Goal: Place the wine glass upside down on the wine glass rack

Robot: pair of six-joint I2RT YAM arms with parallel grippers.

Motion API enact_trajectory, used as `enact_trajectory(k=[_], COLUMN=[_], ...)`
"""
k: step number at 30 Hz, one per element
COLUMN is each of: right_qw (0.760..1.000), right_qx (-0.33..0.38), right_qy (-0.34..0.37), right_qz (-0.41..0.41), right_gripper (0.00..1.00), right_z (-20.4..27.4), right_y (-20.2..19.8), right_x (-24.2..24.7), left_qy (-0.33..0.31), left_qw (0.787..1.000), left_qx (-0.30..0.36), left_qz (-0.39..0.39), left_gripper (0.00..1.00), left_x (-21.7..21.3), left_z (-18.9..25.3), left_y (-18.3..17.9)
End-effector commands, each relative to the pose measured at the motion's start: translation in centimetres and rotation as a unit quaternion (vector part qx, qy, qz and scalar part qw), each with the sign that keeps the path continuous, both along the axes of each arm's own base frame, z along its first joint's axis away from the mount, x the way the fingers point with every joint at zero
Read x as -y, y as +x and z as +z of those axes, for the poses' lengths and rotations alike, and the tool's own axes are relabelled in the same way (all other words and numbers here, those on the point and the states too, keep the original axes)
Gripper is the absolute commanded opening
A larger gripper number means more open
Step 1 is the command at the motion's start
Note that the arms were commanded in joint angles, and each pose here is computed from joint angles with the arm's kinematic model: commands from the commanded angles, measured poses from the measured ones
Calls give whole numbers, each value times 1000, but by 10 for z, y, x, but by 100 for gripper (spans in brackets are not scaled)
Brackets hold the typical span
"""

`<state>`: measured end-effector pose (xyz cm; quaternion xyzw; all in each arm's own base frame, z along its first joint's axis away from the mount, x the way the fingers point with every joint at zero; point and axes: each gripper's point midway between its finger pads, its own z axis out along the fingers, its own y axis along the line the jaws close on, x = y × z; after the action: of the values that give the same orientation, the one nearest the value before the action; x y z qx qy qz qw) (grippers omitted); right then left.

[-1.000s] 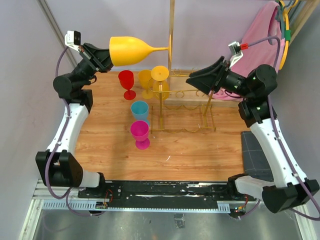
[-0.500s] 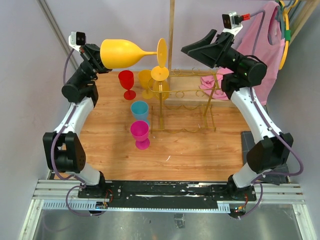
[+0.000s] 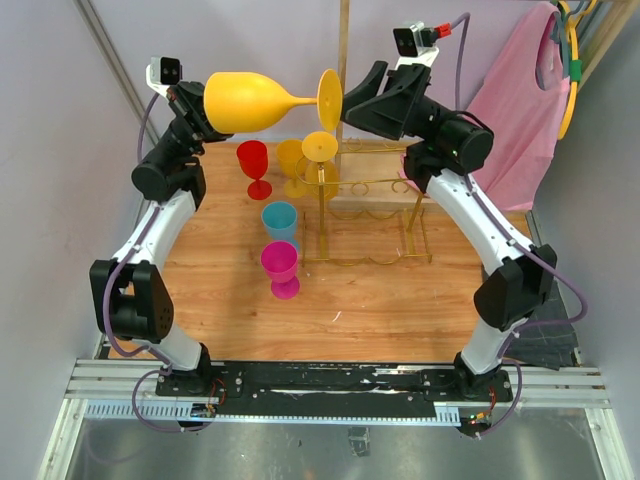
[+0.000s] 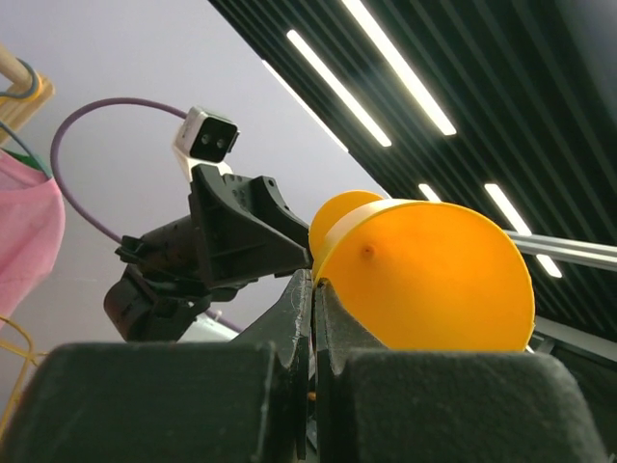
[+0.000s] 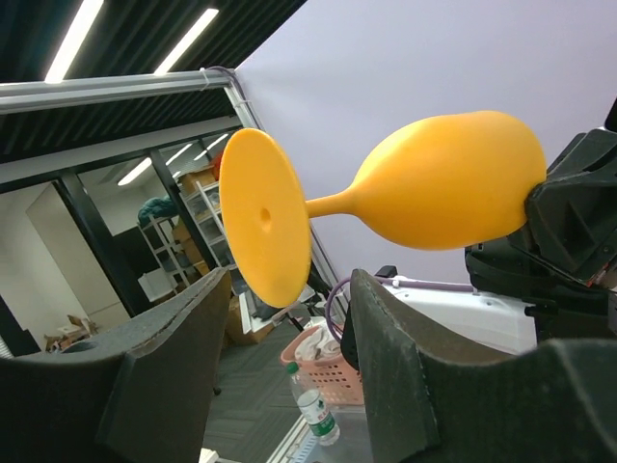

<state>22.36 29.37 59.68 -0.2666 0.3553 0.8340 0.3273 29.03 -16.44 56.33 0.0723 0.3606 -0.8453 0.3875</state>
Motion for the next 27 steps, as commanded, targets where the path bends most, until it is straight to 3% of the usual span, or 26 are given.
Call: enact_trajectory(k=[1,17,21,25,27], right_qw=[999,998,998,998,998], right_qx=[27,22,20,19,18], right_qy=[35,46,45,47,50], right_qz=[23,48,49,47,45], right_gripper=[54,39,26,4,1], right_z=[18,27,26,27,27], right_y=[-21,-25,-25,-25,-26], right_x=[3,-13,-15,-14,-14], left_qy=[-40,-48,-48,-48,-49], left_qw=[992,990,990,990,990], left_qx=[64,50,51,53,55], left_qz=[-104,-119,-120,-119,-118], left_gripper=[0,0,0,0,2], left_x=[-14,-10,-10,-10,-10], left_z=[21,19,19,20,20], left_y=[-69,-67,-69,-70,-71])
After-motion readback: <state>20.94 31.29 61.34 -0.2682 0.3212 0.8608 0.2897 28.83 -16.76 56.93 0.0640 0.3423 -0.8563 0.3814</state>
